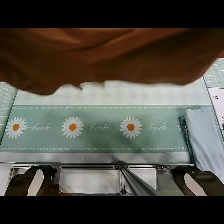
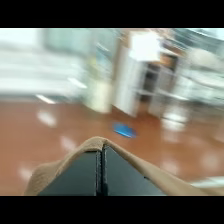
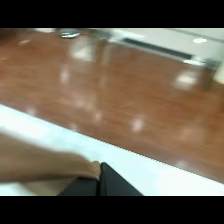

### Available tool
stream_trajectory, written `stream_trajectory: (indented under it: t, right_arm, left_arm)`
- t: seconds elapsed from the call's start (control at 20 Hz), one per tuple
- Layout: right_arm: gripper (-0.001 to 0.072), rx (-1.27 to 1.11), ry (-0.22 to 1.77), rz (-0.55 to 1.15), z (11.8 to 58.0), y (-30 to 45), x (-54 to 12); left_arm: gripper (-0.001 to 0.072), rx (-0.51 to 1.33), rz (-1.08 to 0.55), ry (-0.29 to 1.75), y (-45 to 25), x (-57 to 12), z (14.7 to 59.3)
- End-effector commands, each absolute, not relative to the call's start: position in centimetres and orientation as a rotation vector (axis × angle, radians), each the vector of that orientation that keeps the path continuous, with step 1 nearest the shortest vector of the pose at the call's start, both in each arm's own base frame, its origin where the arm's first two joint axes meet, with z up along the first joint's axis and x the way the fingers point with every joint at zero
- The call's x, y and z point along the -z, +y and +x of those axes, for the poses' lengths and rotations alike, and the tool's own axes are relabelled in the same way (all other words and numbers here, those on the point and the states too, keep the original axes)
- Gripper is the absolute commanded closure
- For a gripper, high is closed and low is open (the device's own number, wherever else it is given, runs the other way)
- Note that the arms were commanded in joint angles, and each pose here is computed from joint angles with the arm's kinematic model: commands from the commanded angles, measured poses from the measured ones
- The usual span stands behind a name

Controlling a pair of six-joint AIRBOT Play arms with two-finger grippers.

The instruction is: Fold the shirts.

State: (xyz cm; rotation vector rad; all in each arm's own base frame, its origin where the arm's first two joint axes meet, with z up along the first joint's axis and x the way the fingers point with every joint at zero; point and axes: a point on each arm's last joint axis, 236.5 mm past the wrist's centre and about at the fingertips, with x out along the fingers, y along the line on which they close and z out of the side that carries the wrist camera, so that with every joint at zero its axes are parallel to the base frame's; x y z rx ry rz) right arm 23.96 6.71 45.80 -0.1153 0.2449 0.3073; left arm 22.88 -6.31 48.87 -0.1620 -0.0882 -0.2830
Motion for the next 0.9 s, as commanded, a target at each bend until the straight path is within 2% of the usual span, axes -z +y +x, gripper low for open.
stream_trajectory:
  t: [0.0, 0.15, 0.35, 0.6, 0.7, 0.75, 0.85]
  right_arm:
    - [0.0686, -0.166, 0.266, -0.108, 19.3, 3.6, -45.5]
    - [0.0686, -0.164, 0.305, -0.084, 18.9, 3.5, -44.5]
    - [0.0686, -0.227, 0.508, -0.033, 23.3, 4.9, -37.4]
    - [0.0686, -0.274, 0.661, 0.079, 34.3, 6.3, -25.8]
    - [0.0686, -0.274, 0.733, 0.121, 39.0, 6.6, -21.5]
    - [0.0686, -0.304, 0.737, 0.133, 41.5, 7.3, -19.8]
    - [0.0686, -0.315, 0.759, 0.18, 46.1, 7.8, -16.1]
  left_arm:
    - [0.0692, 0.065, -0.015, -0.196, -4.4, -50.6, 16.1]
    - [0.0692, 0.007, -0.024, -0.149, -3.9, -49.1, 14.7]
    - [0.0692, 0.019, -0.122, 0.037, -2.3, -42.8, 19.4]
    - [0.0692, 0.248, -0.44, 0.466, -4.4, -24.6, 28.5]
    - [0.0692, 0.282, -0.554, 0.615, -5.1, -17.3, 31.4]
    - [0.0692, 0.306, -0.583, 0.696, -6.0, -13.9, 32.5]
    - [0.0692, 0.339, -0.537, 0.777, -7.2, -9.5, 35.3]
